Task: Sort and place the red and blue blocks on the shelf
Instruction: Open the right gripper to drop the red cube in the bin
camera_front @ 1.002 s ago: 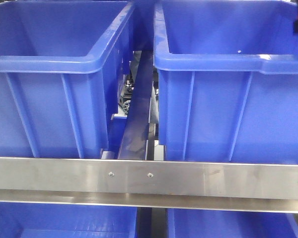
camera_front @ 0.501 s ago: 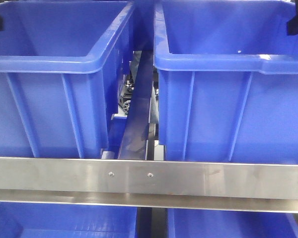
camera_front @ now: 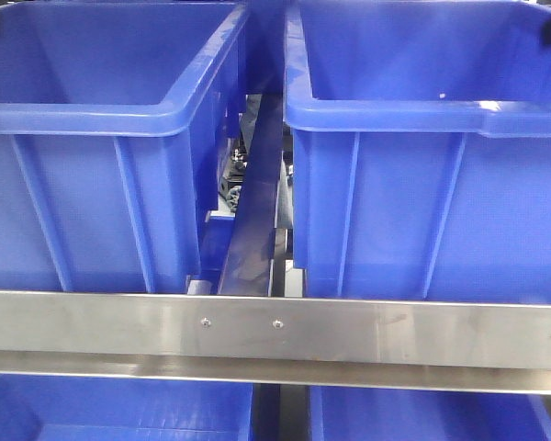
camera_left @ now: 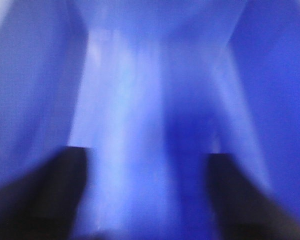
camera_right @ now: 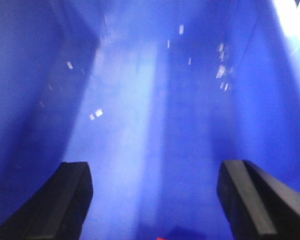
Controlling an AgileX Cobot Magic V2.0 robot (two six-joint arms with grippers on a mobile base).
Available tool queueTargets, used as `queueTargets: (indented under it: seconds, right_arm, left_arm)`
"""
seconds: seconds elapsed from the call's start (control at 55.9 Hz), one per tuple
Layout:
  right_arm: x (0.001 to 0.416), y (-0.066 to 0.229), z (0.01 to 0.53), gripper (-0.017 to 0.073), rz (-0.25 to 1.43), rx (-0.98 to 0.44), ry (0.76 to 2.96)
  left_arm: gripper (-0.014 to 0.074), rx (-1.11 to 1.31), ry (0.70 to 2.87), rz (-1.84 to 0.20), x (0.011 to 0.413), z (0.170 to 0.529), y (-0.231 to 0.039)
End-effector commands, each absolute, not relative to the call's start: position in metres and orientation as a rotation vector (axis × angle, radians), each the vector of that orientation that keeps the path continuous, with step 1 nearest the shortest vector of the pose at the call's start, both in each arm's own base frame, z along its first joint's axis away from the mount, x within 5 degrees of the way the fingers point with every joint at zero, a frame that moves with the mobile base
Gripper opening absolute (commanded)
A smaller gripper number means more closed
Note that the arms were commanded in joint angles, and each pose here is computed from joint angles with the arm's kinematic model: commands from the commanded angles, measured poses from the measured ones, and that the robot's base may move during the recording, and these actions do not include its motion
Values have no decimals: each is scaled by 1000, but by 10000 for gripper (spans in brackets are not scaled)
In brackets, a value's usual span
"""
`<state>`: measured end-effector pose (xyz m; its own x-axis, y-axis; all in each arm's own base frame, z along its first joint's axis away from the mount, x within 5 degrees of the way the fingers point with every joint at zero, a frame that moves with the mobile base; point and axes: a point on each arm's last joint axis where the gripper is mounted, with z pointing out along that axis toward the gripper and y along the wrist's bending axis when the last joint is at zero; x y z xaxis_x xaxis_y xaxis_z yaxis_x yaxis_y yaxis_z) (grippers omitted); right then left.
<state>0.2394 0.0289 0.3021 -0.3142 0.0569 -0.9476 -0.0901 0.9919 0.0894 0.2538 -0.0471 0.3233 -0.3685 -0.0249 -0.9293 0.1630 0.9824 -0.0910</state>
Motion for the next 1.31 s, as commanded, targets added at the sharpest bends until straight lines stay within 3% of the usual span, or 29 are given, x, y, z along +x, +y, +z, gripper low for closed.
queueTargets:
  seconds: [0.0,0.072,0.179,0.215,0.268,0.447,0.948,1.288]
  right_arm:
    - [231,27,333,532,154,-22,1741]
    - [223,27,340,375,149,-31,1717]
    - [210,25,352,92,130,-58,1664]
    - [205,25,356,36,126,-63,1647]
    - [198,24,360,69,124,-65,1624]
    - [172,21,365,53,122,-68,1568]
    - [82,9,332,53,99,-78,1482]
    - [66,7,331,53,96,-73,1479]
  left_arm:
    - [194,86,1825,-225,239,355,-46]
    - [69,110,1844,-221,228,360,-45]
    - [89,129,1829,-215,213,369,-43]
    - [84,130,1818,-217,208,373,-42]
    - [79,131,1802,-219,200,378,-41]
    - [79,96,1755,-226,174,382,-32]
    - [79,-46,1608,-202,84,361,-9]
    - [79,-31,1565,-204,63,363,-9]
